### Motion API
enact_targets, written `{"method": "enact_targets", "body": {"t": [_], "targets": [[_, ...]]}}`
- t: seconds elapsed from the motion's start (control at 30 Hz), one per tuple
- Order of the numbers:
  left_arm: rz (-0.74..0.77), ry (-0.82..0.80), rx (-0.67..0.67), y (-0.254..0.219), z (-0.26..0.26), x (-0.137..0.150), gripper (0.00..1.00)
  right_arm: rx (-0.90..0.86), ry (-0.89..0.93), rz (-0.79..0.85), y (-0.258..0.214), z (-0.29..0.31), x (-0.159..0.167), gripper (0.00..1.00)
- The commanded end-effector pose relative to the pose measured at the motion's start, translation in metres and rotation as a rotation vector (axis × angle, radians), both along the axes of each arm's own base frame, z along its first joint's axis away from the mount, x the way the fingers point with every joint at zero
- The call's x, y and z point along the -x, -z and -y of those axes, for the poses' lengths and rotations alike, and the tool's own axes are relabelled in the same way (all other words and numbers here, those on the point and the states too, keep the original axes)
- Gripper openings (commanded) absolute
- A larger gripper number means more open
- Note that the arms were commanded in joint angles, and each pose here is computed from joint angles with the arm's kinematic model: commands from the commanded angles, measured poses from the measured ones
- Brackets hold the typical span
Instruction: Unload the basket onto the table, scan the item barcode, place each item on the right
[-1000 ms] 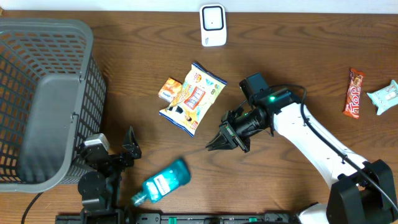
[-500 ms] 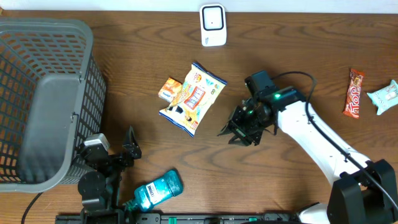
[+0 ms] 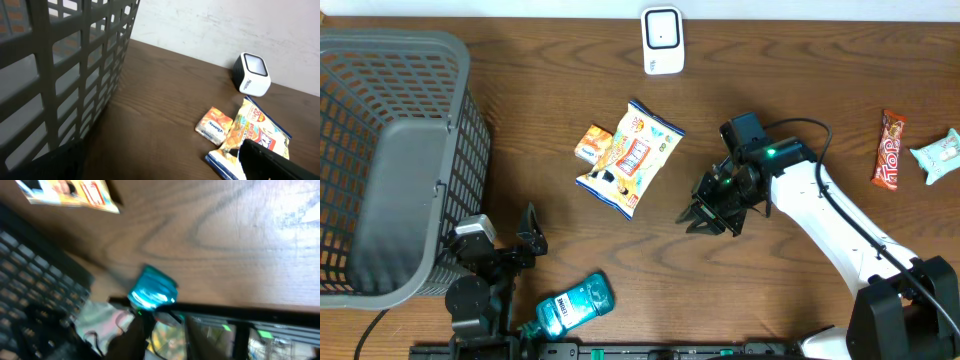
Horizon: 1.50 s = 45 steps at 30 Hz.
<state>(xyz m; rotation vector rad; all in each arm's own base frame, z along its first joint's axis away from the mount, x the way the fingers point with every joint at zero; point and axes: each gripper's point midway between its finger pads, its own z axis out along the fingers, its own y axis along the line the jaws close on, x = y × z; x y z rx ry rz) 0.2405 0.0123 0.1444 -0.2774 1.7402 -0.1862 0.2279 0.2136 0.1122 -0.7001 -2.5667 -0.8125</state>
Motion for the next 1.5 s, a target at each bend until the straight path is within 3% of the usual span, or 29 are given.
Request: {"method": "enact_targets", "body": {"t": [0.0, 0.07, 0.5, 0.67, 0.83, 0.87, 0.97, 1.03, 1.2, 1.27, 1.33, 1.37, 1.47], "targets": [[-0.033, -0.003, 0.001, 0.014, -0.001, 0.000, 0.98, -0.086, -0.072, 0.019, -0.015, -0.008, 0.009, 0.08], [-0.033, -0.003, 0.001, 0.014, -0.001, 0.000, 0.98, -0.116, -0.105, 0.025, -0.019, -0.010, 0.013, 0.01], [-0.033, -0.003, 0.001, 0.014, -0.001, 0.000, 0.98, -0.187, -0.150, 0.181, -0.060, -0.008, 0.022, 0.01], [-0.033, -0.003, 0.001, 0.014, -0.001, 0.000, 0.98, -0.123, -0.132, 0.345, -0.078, 0.005, 0.016, 0.01], [-0.033, -0.003, 0.001, 0.014, -0.001, 0.000, 0.98, 0.031, -0.073, 0.609, -0.105, 0.034, 0.004, 0.02], [-0.033, -0.003, 0.001, 0.014, -0.001, 0.000, 0.98, 0.088, -0.053, 0.666, -0.109, 0.043, 0.000, 0.05], [-0.033, -0.003, 0.001, 0.014, -0.001, 0.000, 0.98, 0.296, 0.002, 0.823, -0.120, 0.076, -0.010, 0.31], [-0.033, -0.003, 0.001, 0.014, -0.001, 0.000, 0.98, 0.378, 0.021, 0.882, -0.125, 0.086, -0.013, 0.43], [-0.033, -0.003, 0.001, 0.014, -0.001, 0.000, 0.98, 0.435, -0.041, 0.937, -0.120, 0.073, -0.019, 0.48], [-0.033, -0.003, 0.001, 0.014, -0.001, 0.000, 0.98, 0.462, -0.085, 0.956, -0.114, 0.066, -0.025, 0.64], [-0.033, -0.003, 0.001, 0.014, -0.001, 0.000, 0.98, 0.519, -0.113, 0.968, -0.106, 0.064, -0.036, 0.93], [-0.033, -0.003, 0.001, 0.014, -0.001, 0.000, 0.98, 0.564, -0.104, 0.973, -0.102, 0.067, -0.045, 0.99], [-0.033, -0.003, 0.001, 0.014, -0.001, 0.000, 0.98, 0.640, -0.095, 0.966, -0.091, 0.070, -0.061, 0.99]]}}
